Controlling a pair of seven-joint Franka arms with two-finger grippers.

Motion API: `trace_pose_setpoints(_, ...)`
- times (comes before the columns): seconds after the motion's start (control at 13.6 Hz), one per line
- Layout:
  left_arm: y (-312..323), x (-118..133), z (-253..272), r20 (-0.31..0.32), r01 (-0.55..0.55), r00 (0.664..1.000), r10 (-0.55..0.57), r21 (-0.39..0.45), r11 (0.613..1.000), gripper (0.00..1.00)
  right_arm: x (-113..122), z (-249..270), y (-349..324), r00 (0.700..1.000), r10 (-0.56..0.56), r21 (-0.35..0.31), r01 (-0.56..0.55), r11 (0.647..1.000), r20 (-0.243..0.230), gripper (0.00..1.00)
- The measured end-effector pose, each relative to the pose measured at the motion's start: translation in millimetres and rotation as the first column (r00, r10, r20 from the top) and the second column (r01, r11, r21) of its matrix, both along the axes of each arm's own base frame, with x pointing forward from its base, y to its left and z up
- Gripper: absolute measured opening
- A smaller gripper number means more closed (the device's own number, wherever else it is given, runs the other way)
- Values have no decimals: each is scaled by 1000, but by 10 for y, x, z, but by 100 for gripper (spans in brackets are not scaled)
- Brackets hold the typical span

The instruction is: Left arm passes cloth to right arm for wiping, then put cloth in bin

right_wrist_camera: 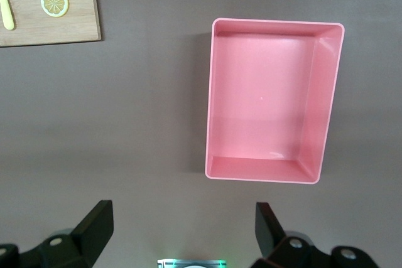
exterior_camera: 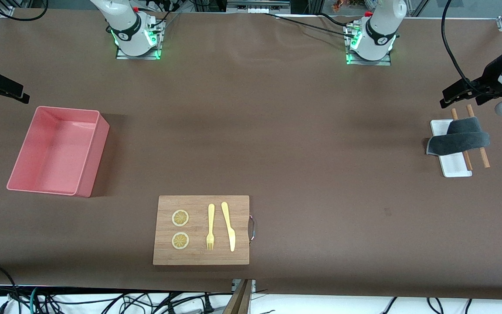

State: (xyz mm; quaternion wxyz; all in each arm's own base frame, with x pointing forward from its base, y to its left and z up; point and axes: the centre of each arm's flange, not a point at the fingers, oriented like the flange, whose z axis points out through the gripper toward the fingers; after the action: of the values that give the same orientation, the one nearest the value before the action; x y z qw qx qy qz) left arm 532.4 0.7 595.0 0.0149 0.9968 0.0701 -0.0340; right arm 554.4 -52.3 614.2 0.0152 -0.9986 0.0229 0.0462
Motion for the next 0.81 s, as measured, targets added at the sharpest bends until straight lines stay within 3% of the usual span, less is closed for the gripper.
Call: trace_pose_setpoints(0.81,33,60,-179,-49,-4,999,4,-4,1000,100,2,0,16,1000,1,0,-1,1000,0,100)
